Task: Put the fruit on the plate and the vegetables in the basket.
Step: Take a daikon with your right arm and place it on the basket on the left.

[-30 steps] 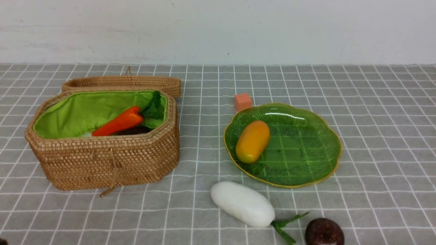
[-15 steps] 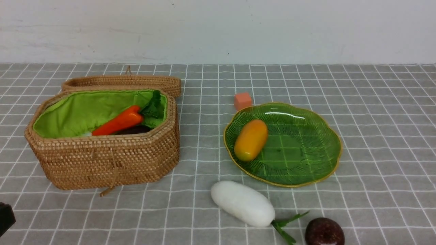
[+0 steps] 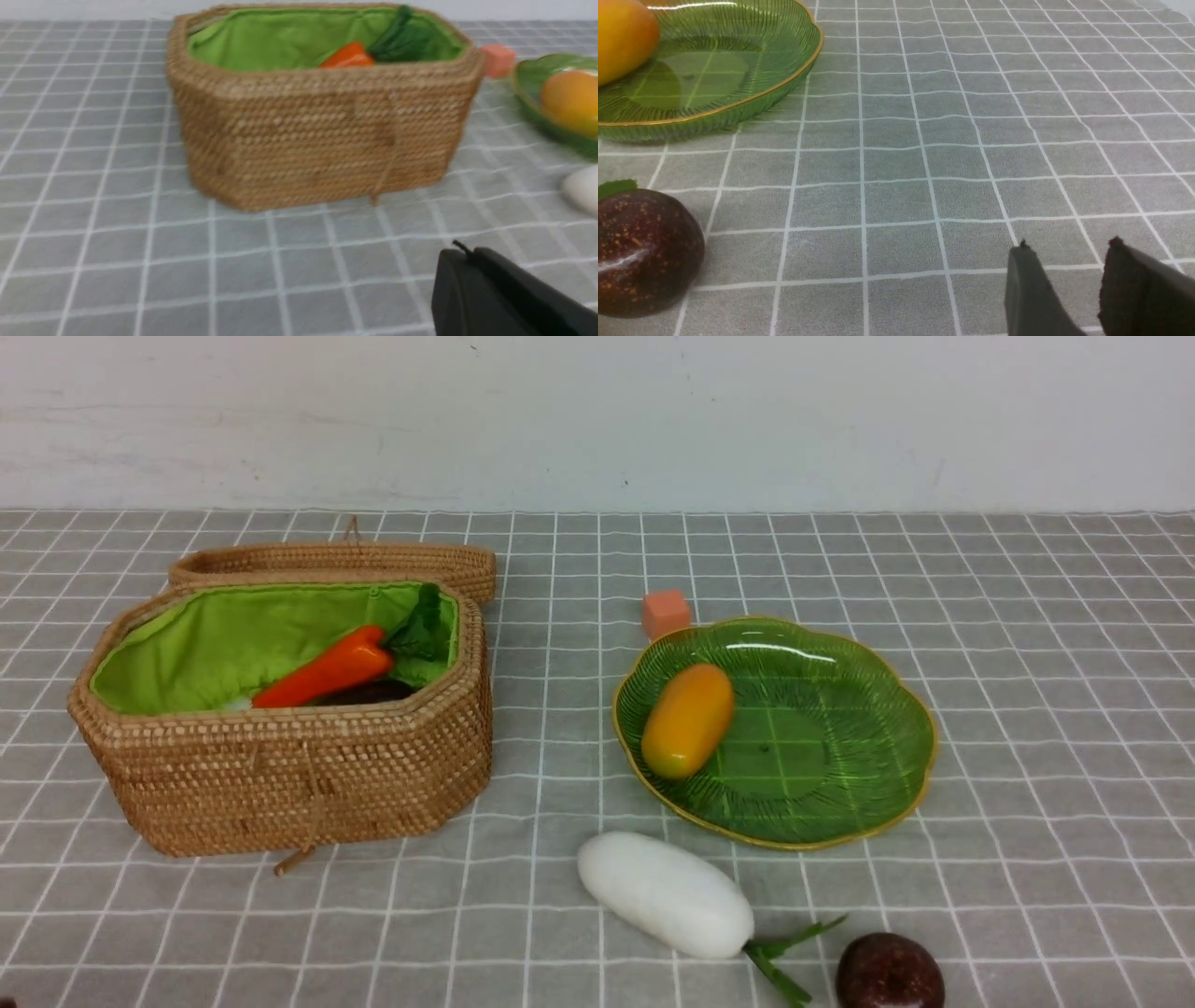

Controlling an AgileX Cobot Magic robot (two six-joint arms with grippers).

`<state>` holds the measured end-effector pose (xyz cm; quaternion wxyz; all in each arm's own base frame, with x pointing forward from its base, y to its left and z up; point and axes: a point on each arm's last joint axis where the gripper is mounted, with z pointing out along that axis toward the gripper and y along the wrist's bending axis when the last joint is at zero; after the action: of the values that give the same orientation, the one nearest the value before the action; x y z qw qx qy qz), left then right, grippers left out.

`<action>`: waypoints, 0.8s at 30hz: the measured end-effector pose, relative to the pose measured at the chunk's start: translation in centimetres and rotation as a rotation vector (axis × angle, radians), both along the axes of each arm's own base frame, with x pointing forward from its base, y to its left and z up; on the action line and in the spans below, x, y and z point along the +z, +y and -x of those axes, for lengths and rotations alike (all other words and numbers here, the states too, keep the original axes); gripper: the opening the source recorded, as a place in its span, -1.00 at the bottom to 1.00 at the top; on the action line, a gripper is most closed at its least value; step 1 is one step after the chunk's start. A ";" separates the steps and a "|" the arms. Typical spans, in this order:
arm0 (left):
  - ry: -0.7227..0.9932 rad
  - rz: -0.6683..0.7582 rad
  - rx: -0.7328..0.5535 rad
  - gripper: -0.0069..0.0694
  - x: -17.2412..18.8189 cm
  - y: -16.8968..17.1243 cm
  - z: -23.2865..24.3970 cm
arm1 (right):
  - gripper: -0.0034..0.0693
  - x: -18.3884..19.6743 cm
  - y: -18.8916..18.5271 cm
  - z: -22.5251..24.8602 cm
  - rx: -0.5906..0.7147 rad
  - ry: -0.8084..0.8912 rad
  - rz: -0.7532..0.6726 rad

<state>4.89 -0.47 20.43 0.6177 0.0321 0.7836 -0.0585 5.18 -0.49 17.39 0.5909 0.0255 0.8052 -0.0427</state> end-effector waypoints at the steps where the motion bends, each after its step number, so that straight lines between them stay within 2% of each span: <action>1: 0.021 -0.010 0.017 -0.84 -0.8 0.1 -0.1 | -0.24 0.0 0.0 0.0 0.000 0.000 0.000; 5: 0.119 -0.025 0.089 -0.83 -3.6 0.4 -0.2 | -0.24 0.0 0.0 0.0 0.000 0.000 0.000; 24: 0.089 -0.017 0.115 -0.80 -3.5 0.5 -0.3 | -0.24 0.0 0.0 0.0 0.000 0.000 0.000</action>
<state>5.23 0.06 16.91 0.5843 -0.0105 0.8113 -0.0176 5.18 -0.49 17.39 0.5909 0.0255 0.8052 -0.0427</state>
